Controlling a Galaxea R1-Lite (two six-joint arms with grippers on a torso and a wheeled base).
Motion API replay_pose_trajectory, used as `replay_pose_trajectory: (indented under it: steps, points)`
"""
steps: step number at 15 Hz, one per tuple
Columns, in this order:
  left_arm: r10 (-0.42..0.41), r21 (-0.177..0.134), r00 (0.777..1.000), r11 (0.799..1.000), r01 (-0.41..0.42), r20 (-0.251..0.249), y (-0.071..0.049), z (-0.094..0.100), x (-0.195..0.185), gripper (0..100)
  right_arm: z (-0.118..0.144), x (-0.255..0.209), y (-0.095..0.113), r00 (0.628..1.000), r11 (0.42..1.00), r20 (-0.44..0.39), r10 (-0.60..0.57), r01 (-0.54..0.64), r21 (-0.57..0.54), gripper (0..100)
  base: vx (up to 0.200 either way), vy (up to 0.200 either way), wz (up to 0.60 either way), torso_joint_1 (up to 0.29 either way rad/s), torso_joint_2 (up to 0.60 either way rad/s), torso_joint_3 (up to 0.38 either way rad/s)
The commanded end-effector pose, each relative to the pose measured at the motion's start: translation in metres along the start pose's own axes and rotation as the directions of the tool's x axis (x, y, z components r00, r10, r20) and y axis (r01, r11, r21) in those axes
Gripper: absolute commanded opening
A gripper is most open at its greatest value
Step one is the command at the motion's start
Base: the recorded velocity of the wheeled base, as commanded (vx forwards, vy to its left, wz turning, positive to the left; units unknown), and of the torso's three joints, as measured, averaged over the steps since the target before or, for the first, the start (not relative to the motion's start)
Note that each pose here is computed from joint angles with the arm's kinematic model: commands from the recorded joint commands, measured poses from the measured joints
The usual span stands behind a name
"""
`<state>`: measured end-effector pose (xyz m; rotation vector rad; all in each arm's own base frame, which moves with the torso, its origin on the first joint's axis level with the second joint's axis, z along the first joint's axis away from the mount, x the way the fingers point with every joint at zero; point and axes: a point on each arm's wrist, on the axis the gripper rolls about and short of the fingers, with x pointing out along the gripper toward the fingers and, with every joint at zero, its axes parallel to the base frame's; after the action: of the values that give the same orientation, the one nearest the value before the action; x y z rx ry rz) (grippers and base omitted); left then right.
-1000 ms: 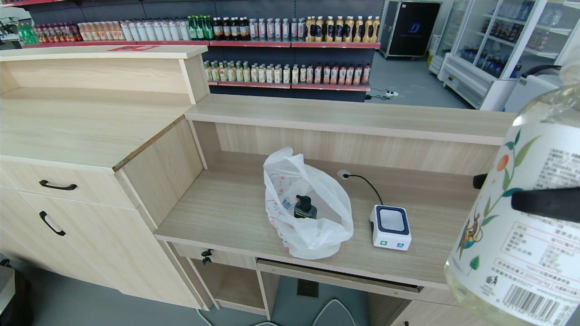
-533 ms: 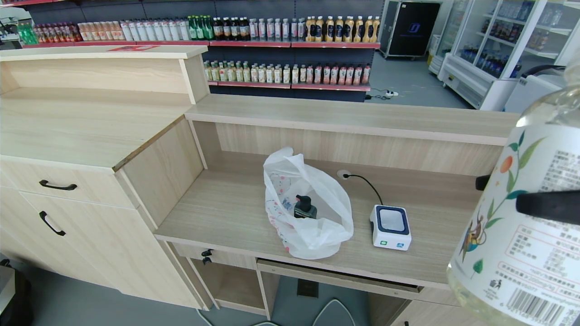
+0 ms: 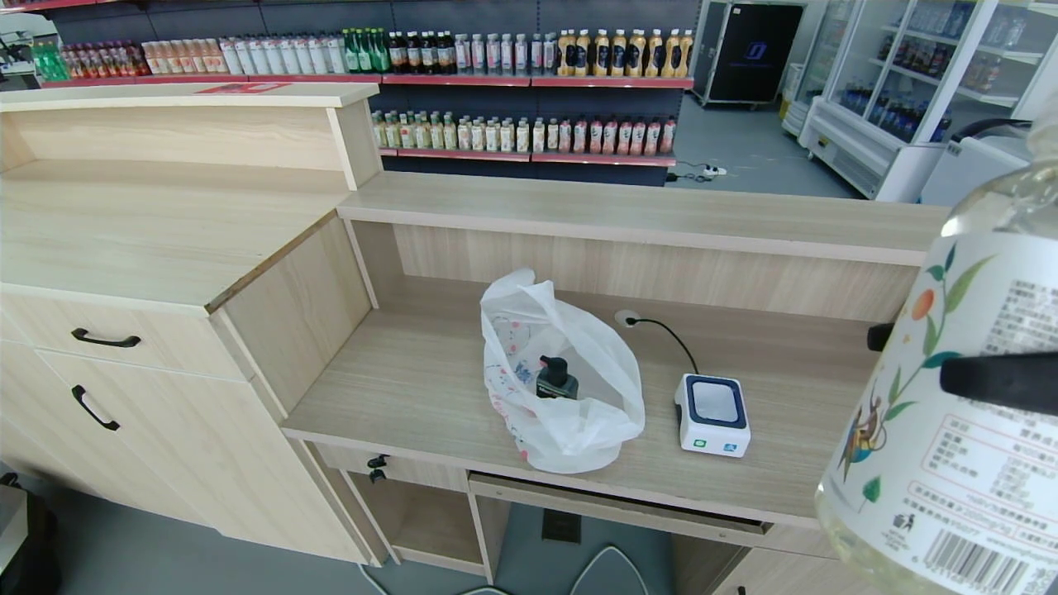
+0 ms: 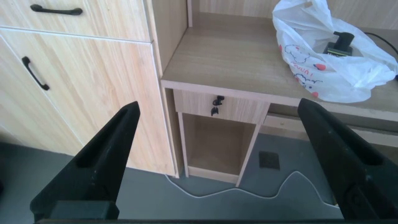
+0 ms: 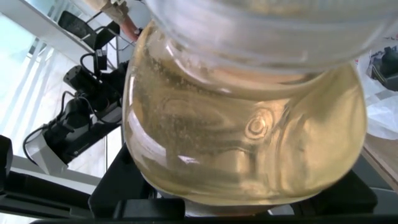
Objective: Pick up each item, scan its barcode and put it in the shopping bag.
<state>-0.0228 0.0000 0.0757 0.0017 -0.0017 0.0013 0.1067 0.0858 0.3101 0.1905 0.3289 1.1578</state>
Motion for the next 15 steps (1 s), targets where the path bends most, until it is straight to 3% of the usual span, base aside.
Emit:
replay_pose_trajectory:
  steps: [1, 4, 10, 12, 15]
  points:
    - [0.0, 0.0, 1.0, 1.0, 0.0, 0.0, 0.0, 0.0, 0.0, 100, 0.0, 0.0, 0.0, 1.0, 1.0, -0.001, 0.001, -0.001, 0.0, 0, 0.0, 0.0, 0.0, 0.0, 0.0, 0.0]
    - [0.0, 0.0, 1.0, 1.0, 0.0, 0.0, 0.0, 0.0, 0.0, 100, 0.0, 0.002, -0.004, 1.0, 1.0, -0.004, -0.022, 0.022, 0.008, 0, 0.0, 0.0, 0.0, 0.0, 0.0, 0.0]
    - [0.0, 0.0, 1.0, 1.0, 0.0, 0.0, 0.0, 0.0, 0.0, 100, 0.002, 0.005, -0.057, 0.963, 0.963, -0.007, -0.271, 0.271, -0.01, 0, 0.0, 0.0, 0.0, 0.0, 0.0, 0.0]
    - [0.0, 0.0, 1.0, 1.0, 0.0, 0.0, 0.0, 0.0, 0.0, 100, -0.002, 0.002, -0.1, 0.914, 0.914, 0.002, -0.405, 0.405, -0.037, 0, 0.0, 0.0, 0.0, 0.0, 0.0, 0.0]
    - [0.0, 0.0, 1.0, 1.0, 0.0, 0.0, 0.0, 0.0, 0.0, 100, -0.006, -0.009, -0.137, 0.855, 0.855, 0.048, -0.517, 0.518, -0.024, 0, 0.0, 0.0, 0.0, 0.0, 0.0, 0.0]
